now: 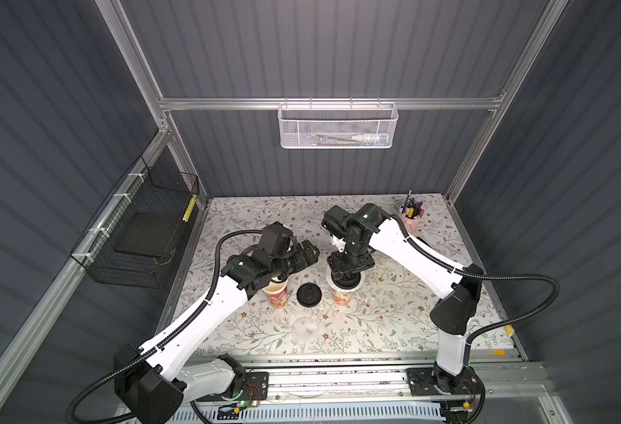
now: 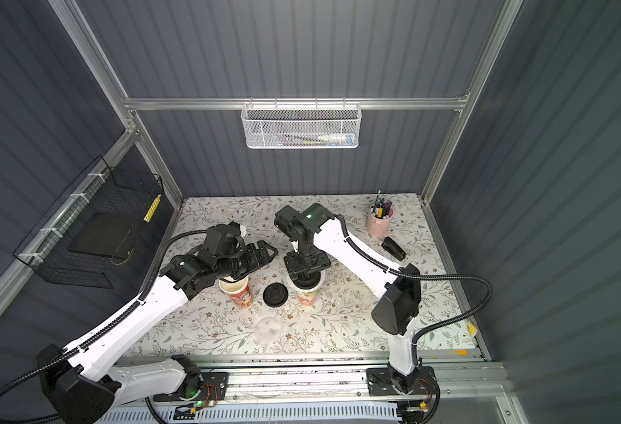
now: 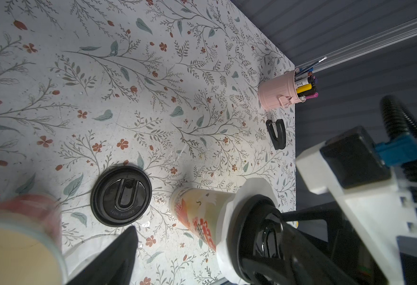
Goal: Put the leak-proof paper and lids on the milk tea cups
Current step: Secure the cup lid on the cup.
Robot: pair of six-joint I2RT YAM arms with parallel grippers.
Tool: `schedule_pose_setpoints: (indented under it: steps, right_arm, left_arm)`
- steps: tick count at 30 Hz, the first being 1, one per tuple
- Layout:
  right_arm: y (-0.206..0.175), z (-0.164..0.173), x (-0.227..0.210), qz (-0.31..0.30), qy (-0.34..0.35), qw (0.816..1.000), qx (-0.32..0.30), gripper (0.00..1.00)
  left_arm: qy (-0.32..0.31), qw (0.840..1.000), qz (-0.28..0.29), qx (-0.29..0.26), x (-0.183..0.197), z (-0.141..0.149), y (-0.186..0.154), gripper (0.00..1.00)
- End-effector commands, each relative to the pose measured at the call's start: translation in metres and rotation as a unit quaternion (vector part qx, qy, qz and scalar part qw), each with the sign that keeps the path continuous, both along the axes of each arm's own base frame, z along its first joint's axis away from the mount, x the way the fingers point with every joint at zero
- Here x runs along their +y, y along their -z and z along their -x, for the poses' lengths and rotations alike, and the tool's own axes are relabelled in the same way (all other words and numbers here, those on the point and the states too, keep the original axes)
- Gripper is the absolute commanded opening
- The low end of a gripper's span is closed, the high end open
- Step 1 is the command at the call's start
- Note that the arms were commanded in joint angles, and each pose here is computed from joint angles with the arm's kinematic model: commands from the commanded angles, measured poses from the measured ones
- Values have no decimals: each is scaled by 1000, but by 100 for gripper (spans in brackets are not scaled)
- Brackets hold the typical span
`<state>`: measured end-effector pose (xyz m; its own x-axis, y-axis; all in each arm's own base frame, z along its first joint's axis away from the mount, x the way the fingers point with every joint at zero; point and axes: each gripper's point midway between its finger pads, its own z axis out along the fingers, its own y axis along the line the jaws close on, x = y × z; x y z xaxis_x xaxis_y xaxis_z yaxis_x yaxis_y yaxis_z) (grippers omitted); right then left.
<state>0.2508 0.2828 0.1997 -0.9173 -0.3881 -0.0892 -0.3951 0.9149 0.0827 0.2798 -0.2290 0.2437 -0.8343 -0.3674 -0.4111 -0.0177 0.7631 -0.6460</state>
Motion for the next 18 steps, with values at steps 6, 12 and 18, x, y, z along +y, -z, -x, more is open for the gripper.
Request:
schedule_pose_setpoints:
  steps: [6,12,18]
  right_arm:
    - [14,-1,0,18,0,1000,5,78]
    - [21,-3,-4,33,0,999,5,79]
    - [27,-2,-4,38,1,999,10,82]
  left_arm:
    - [-2,1000,-1,9,3,1,3,91]
    - [1,1000,-1,12,2,2,5,91]
    - [3,1000,0,13,2,2,5,91]
